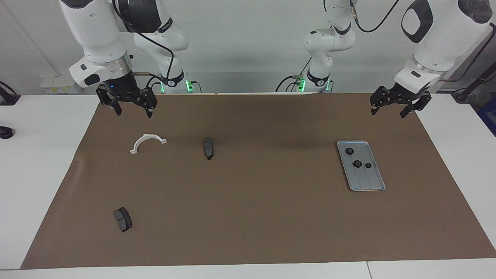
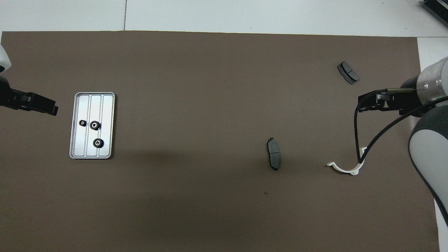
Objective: Place bearing gear from tray to pile
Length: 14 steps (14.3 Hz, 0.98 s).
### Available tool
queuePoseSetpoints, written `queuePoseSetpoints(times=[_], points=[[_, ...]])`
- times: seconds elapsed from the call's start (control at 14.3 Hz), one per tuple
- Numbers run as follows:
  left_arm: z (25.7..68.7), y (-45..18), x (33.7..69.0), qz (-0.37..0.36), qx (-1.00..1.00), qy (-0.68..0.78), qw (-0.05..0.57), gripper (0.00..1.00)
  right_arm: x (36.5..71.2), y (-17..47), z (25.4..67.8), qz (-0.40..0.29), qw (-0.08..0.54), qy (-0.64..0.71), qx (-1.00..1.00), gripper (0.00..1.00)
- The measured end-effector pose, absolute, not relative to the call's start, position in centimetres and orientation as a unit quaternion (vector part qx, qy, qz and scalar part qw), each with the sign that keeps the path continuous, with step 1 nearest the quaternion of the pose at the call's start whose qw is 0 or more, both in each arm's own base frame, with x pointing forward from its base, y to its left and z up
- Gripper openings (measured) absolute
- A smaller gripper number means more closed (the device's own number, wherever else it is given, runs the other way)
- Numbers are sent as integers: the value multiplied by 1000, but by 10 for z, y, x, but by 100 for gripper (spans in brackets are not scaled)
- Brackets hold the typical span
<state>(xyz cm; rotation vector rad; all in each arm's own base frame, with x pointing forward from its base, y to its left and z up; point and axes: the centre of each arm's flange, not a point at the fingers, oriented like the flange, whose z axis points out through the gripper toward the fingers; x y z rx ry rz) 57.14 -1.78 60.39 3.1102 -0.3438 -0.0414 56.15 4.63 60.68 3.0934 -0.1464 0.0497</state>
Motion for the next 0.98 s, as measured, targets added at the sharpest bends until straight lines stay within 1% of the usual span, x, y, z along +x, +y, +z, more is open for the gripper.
queuePoseSetpoints(times=[0.56, 0.7, 0.98], points=[[598, -13, 572, -9, 994, -105, 5, 100, 561, 46, 607, 16, 22, -47, 999, 100], [585, -9, 573, -1, 995, -101, 4, 100, 561, 46, 607, 16, 22, -47, 999, 100], [541, -9, 574, -9, 995, -100, 5, 100, 561, 46, 607, 16, 22, -47, 999, 100]])
